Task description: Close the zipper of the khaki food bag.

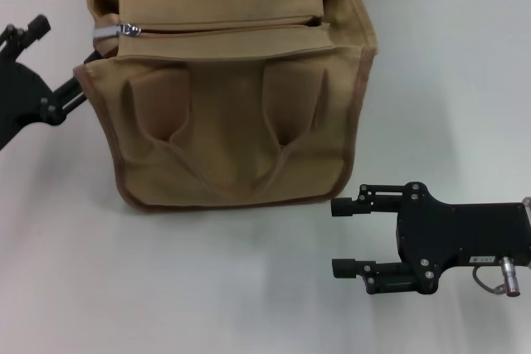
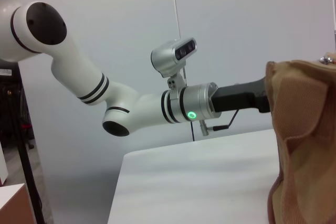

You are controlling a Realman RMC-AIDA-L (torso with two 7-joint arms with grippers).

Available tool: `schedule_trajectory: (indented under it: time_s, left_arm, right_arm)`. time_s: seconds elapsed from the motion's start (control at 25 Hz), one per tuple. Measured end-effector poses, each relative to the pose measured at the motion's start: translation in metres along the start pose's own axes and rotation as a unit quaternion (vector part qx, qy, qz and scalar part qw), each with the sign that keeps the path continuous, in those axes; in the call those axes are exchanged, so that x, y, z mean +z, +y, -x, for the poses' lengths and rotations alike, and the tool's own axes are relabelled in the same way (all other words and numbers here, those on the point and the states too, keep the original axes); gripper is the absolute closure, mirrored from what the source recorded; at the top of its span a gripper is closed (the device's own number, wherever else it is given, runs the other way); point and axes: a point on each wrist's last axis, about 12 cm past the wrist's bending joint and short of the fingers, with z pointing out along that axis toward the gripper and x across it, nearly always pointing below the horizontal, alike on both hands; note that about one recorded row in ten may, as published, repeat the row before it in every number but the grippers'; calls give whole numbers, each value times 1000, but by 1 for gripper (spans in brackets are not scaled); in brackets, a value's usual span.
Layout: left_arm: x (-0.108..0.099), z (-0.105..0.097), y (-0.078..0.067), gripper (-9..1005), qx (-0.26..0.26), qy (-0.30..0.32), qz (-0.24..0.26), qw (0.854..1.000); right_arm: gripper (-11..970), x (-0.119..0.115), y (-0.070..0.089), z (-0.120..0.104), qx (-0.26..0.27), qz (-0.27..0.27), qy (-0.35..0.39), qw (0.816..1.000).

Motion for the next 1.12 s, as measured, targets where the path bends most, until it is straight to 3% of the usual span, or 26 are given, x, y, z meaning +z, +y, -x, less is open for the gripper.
schedule_trajectory:
  time_s: [0.36,0.8,0.92,1.12]
  left_arm:
    - [12,7,-2,247,2,-26,-16,1000]
    - [5,5,-1,256,7,-25,-1,1000]
    - [4,5,-1,537,7,-26,0,1000]
    - [5,5,-2,775,7,-27,-1,1000]
  right_arm:
    - [251,-1,-1,1,3,-2,-1,1000]
    - [251,-1,-1,1,1,-2,2,1000]
    - [251,-1,-2,1,1,-2,2,1000]
    - [251,-1,-2,1,1,-3,1,1000]
